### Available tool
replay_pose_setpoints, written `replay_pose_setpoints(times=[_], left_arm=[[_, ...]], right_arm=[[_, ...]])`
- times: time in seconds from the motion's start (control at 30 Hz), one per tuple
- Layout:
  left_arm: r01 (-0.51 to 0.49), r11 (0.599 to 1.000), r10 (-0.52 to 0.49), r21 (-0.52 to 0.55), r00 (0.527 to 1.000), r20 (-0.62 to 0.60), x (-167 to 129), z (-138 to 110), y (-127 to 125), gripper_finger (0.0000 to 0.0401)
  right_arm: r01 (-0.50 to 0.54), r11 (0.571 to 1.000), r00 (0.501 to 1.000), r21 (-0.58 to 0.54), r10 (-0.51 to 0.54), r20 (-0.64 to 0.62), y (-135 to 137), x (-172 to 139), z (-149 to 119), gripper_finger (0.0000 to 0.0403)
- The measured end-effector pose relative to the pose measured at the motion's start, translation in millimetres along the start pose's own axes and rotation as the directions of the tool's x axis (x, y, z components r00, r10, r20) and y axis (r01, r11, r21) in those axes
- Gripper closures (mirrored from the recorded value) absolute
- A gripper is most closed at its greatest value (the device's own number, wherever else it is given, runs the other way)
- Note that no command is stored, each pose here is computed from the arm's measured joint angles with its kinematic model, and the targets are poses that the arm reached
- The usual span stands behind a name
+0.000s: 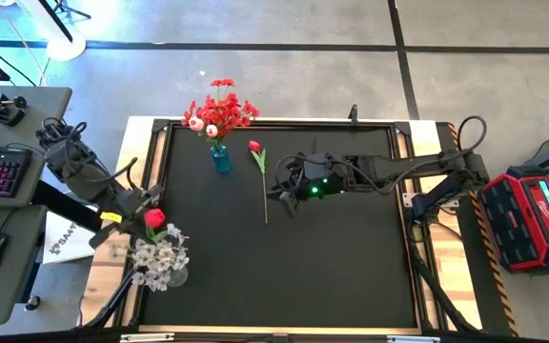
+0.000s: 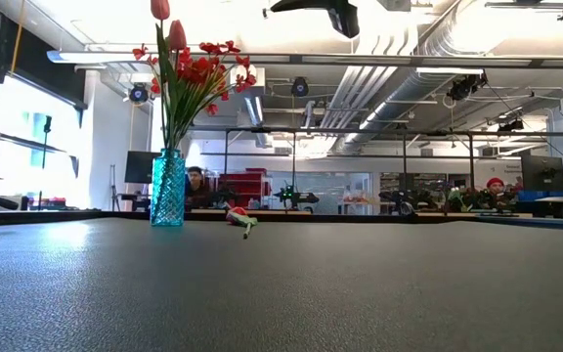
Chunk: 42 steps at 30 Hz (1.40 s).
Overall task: Sort flowers into vase by color
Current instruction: Put the top right red flower into the transparent vase
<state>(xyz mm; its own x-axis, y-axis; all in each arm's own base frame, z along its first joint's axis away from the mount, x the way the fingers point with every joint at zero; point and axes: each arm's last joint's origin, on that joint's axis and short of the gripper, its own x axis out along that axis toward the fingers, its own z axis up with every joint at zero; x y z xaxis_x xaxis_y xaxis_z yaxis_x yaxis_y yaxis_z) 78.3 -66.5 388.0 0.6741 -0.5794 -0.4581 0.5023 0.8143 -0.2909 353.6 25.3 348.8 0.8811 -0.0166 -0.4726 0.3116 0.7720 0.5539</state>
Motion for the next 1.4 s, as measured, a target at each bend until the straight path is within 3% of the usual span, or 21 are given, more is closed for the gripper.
replay_pose_setpoints(times=[0.3,0.6,0.9,1.1,1.4], left_arm=[[-0.009,1.0,0.008,-0.01,0.998,-0.058,15.0,1.6,-0.8,0.0401],[-0.029,0.99,0.021,-0.138,0.998,-0.059,16.2,1.8,-0.5,0.0401],[-0.116,0.949,0.131,-0.293,0.991,0.033,0.8,0.6,3.9,0.0401],[-0.127,0.949,0.147,-0.287,0.988,0.048,-4.0,-0.7,5.0,0.0401],[-0.189,0.963,0.182,-0.192,0.982,-0.055,10.6,-3.4,6.0,0.0398]], right_arm=[[0.0,1.0,1.0,0.02,0.0,0.0,0.0,0.0,-0.1,0.0253],[0.0,0.999,1.0,0.034,0.0,0.0,0.2,-0.1,-0.2,0.0253],[0.0,0.999,1.0,0.034,0.0,0.0,0.2,-0.1,-0.2,0.0253],[0.0,0.999,1.0,0.033,0.0,0.0,0.2,-0.1,-0.2,0.0253],[-0.008,0.999,1.0,0.033,0.009,-0.008,0.4,-0.1,-0.4,0.0253]])
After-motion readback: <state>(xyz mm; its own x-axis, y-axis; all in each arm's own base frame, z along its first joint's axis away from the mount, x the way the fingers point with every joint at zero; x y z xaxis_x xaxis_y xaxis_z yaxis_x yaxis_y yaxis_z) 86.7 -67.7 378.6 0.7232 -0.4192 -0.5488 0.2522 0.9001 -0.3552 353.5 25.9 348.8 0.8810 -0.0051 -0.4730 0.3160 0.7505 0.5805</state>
